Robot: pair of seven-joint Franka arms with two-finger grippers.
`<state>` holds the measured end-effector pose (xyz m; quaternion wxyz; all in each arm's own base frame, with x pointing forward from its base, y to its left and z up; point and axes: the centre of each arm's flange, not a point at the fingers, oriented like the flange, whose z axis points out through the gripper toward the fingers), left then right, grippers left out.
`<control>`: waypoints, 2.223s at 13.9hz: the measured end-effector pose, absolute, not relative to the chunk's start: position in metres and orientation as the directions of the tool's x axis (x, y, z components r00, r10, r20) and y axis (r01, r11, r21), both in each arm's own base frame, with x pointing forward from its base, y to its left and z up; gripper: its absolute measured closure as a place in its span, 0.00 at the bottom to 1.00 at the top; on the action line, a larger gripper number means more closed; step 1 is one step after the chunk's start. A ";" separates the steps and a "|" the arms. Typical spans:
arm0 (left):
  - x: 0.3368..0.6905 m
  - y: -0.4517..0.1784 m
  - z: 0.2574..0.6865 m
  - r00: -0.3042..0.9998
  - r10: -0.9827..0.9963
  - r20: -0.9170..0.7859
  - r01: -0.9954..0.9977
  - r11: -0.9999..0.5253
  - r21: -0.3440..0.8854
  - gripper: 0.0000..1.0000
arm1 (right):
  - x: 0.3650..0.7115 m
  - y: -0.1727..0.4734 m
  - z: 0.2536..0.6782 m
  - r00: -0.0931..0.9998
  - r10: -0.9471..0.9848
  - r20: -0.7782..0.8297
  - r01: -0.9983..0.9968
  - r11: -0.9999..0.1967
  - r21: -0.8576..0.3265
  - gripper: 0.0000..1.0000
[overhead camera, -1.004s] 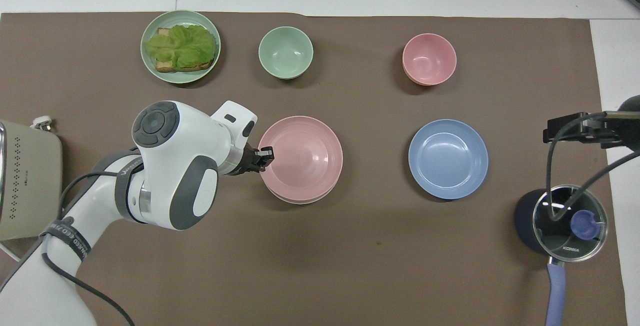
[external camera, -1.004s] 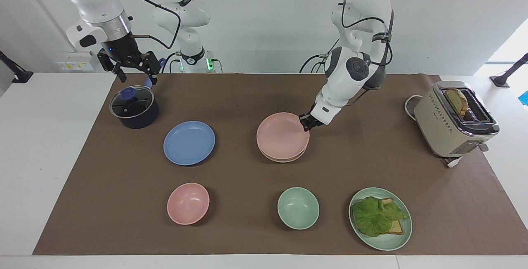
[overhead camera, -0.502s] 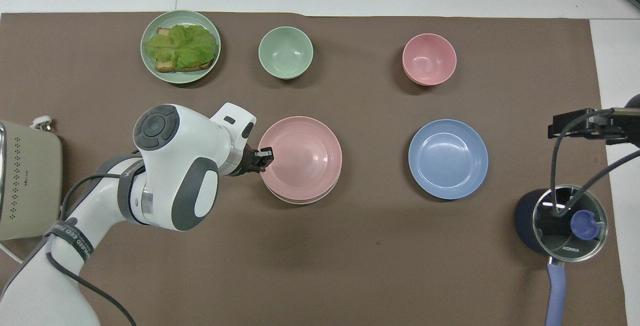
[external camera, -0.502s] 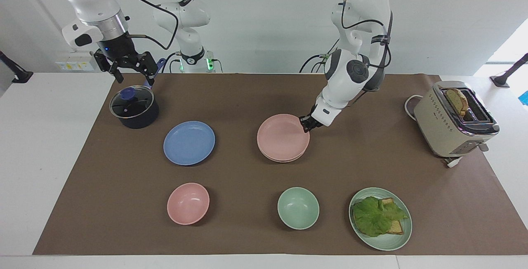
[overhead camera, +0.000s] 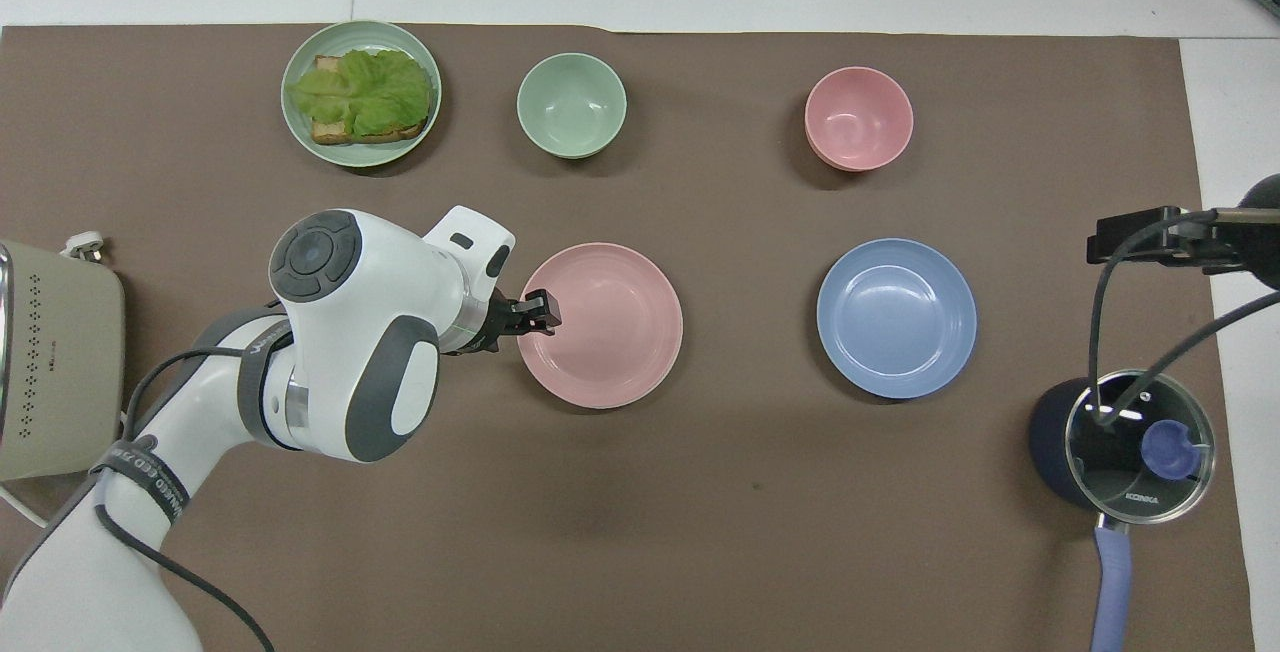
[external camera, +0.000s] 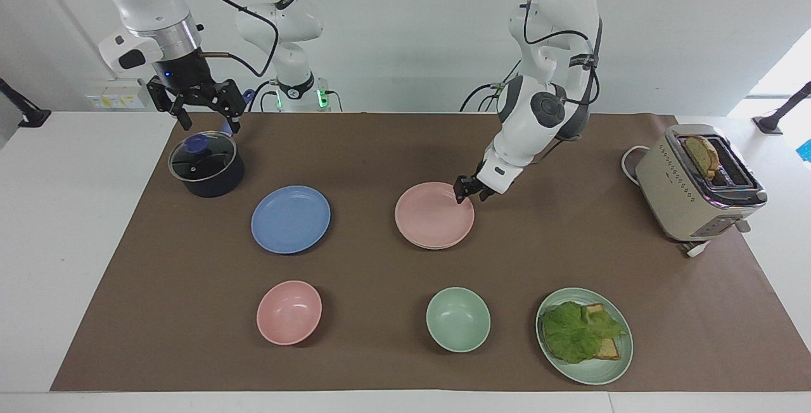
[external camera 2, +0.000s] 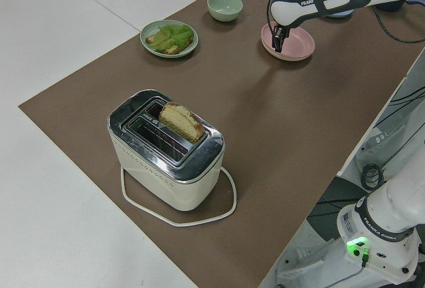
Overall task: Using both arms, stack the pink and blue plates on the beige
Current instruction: 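Release the pink plate and withdraw the left gripper while the right gripper reaches, then grasp the blue plate rim with the right gripper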
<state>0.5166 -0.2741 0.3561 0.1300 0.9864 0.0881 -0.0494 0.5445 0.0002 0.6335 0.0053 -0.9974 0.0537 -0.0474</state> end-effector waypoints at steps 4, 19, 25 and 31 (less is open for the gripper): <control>0.527 -0.252 0.359 0.985 0.136 -0.107 0.153 -0.973 0.174 0.00 | 0.544 -0.005 0.633 0.989 -0.116 0.092 -0.115 -0.993 -0.016 0.00; 0.590 -0.032 0.495 0.999 0.025 -0.032 0.027 -0.999 0.046 0.00 | 0.568 -0.045 0.472 0.987 -0.162 0.008 -0.162 -0.987 0.004 0.00; 0.584 -0.008 0.557 1.000 -0.007 -0.010 -0.006 -0.999 0.043 0.00 | 0.589 -0.027 0.402 0.992 -0.129 0.010 -0.129 -0.992 0.015 0.00; 0.555 -0.009 0.607 1.000 -0.012 0.021 -0.013 -0.999 0.043 0.00 | 0.571 -0.010 0.309 0.996 -0.078 -0.035 -0.077 -0.997 0.026 0.00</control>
